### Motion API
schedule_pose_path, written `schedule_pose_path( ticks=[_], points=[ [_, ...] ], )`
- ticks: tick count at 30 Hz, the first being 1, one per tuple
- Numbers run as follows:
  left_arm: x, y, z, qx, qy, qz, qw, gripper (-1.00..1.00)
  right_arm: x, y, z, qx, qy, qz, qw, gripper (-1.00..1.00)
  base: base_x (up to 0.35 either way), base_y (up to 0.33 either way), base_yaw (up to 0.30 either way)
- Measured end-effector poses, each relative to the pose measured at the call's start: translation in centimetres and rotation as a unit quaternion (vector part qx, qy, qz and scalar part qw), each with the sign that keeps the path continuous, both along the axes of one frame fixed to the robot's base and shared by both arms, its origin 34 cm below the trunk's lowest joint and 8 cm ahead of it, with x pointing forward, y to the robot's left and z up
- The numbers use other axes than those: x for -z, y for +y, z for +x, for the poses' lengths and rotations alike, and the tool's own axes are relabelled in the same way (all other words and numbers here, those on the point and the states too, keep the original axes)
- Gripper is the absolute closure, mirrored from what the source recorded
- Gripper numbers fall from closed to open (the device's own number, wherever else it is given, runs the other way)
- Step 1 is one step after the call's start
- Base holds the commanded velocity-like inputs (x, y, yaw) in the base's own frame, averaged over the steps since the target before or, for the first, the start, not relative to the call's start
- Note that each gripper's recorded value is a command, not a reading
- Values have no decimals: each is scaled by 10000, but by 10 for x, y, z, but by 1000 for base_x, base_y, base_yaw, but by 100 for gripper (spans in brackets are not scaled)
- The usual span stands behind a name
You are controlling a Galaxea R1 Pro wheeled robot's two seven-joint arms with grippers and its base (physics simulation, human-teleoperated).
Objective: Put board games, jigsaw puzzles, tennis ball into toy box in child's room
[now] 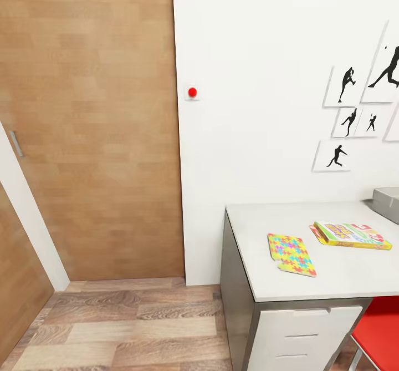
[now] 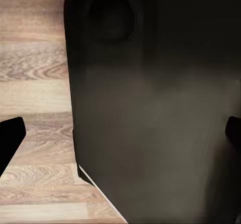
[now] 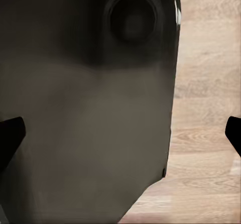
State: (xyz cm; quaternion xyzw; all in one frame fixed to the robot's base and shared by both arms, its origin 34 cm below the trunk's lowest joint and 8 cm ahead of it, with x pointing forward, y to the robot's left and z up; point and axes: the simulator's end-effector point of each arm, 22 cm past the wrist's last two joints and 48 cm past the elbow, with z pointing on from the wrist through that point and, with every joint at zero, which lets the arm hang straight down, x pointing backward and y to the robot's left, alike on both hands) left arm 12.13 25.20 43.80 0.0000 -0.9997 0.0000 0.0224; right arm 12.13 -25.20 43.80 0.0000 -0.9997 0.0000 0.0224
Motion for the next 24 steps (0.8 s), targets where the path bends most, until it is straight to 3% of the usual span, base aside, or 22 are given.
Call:
schedule_pose_path(
  ticks=[4,24],
  points=[
    [0,-12,12,3,-113,-83,9999,-100,0,17,1,42,-20,99,9999,-100,0,0,0],
    [0,-10,13,2,-121,-68,9999,-100,0,24,-1,-38,27,144,9999,-100,0,0,-2]
  ],
)
